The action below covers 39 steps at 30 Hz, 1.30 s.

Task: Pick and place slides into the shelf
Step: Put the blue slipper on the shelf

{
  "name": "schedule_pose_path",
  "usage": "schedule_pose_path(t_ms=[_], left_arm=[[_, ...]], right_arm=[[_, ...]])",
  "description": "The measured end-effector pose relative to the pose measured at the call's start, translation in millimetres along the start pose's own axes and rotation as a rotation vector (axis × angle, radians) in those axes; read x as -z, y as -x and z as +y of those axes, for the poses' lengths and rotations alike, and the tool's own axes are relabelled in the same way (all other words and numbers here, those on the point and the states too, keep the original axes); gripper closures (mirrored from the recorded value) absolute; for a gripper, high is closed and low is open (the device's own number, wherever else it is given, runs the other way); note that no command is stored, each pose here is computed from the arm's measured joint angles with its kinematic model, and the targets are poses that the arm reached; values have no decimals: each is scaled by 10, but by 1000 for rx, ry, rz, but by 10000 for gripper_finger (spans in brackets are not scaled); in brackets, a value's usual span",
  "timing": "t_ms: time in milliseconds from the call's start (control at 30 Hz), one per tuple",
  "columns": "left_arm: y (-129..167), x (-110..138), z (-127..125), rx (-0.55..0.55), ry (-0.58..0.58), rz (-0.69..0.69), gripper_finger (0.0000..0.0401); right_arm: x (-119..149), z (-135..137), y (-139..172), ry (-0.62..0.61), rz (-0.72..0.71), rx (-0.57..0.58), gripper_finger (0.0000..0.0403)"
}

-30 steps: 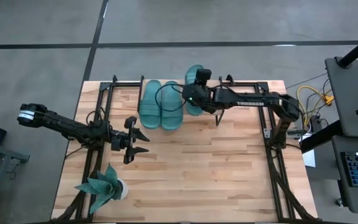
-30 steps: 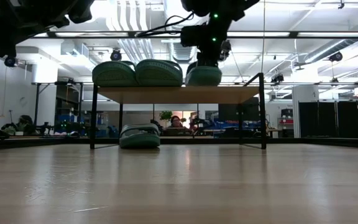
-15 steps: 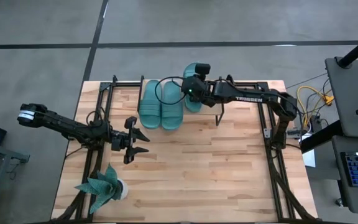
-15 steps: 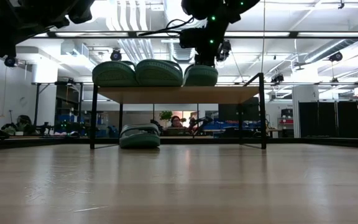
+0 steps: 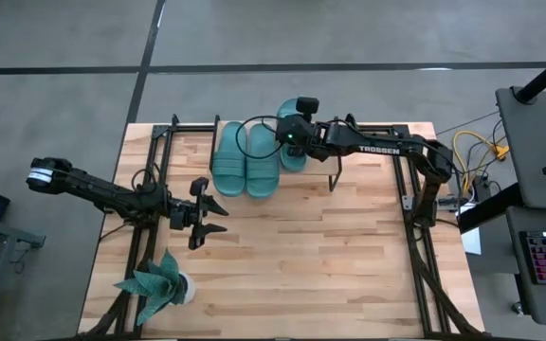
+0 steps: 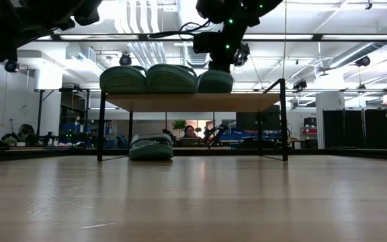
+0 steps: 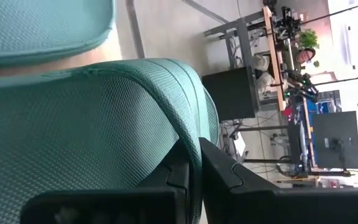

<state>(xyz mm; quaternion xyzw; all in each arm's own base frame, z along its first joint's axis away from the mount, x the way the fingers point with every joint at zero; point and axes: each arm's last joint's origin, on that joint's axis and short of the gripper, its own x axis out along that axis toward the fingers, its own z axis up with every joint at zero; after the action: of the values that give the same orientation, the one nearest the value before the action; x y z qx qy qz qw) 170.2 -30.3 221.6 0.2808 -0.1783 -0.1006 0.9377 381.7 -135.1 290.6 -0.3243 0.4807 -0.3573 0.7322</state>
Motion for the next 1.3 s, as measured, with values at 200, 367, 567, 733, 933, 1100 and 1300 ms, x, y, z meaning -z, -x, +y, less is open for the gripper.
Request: schedule_pose_path(t_ms=[200,367,567,733,933,1100,1300], left_arm=[[0,-1,1,-1,0,-1,224],[0,0,1,0,0,0,224],[0,1,1,-1,0,1,224],[0,1,1,-1,0,1,224],[0,1,1,-2,0,2,224],[0,2,0,-2,0,3,224],[0,2,1,-2,0,3,224]], right_arm=[[-29,130,-115,36,17,-4,390],[-37,141,-131,48,20,-1,390],[-56,105,-114,36,13,0,390],[-61,110,-107,38,8,-9,390],[-68,126,-106,24,-30,-73,388],[-76,140,-83,24,-37,-85,356],[-66,128,-28,1,-38,-102,299]])
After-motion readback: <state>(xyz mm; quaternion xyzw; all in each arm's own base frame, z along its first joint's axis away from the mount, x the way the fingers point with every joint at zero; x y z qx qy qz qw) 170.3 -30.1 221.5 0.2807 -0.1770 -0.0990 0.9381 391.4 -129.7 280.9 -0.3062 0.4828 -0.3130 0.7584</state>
